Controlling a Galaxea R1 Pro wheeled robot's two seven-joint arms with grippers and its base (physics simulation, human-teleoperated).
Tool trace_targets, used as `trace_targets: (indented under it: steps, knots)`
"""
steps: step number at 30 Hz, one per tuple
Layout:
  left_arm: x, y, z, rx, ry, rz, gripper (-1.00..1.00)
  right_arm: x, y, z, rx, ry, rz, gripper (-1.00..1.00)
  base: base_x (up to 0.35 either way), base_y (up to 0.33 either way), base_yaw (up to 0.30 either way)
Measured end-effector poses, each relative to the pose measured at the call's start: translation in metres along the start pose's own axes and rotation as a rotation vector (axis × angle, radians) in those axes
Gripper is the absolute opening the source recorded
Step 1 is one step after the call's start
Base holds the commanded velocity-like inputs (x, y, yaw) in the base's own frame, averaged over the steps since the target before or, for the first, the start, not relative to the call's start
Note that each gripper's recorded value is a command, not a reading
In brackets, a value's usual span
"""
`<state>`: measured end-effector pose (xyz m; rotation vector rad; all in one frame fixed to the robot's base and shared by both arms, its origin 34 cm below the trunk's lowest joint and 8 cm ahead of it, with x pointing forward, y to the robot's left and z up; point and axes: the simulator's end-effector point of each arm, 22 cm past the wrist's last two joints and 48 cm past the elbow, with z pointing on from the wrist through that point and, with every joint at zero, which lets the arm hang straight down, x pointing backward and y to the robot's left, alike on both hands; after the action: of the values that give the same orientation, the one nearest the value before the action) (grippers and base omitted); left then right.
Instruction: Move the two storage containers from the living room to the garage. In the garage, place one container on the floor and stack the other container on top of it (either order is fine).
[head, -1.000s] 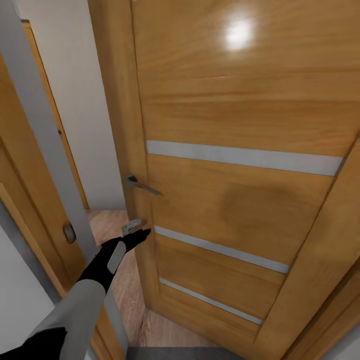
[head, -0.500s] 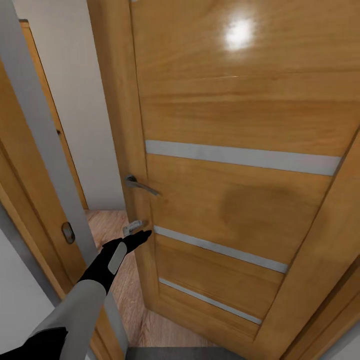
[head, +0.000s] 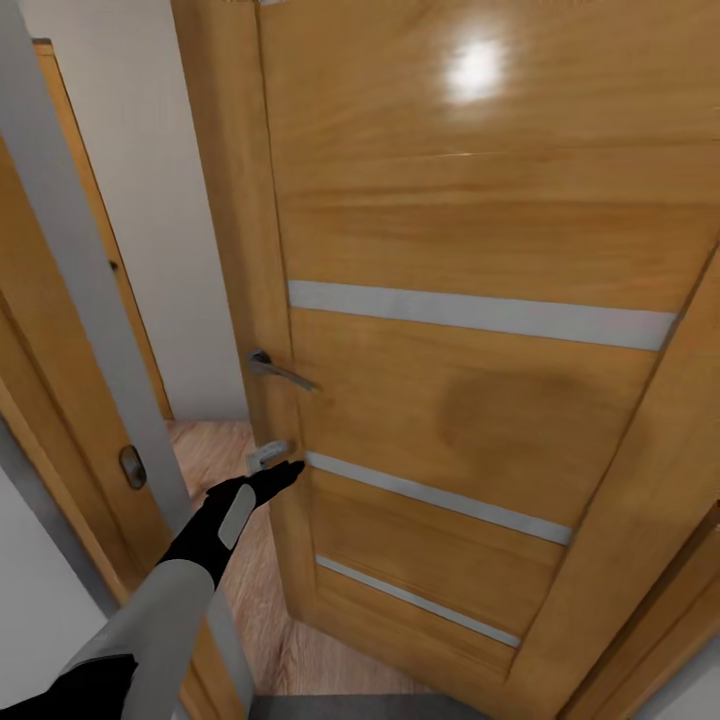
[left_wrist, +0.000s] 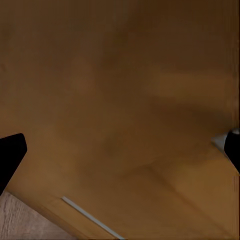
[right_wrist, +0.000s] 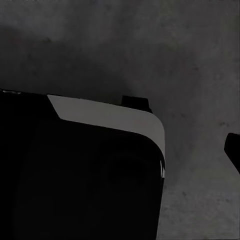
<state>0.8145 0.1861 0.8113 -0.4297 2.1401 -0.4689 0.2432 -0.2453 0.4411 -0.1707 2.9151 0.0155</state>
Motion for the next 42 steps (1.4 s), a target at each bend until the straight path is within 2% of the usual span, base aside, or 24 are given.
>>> trace_targets:
  steps: [9, 42]
  knots:
    - [0.000, -0.009, -0.002, 0.011, -0.002, 0.001, 1.00, -0.003, 0.000, 0.000, 0.002, -0.007, 0.008, 1.00, 0.000, 0.000, -0.248]
    - [-0.011, -0.016, -0.010, 0.021, -0.022, 0.008, 1.00, -0.012, -0.001, -0.001, 0.003, -0.030, -0.001, 1.00, 0.000, 0.000, -0.252]
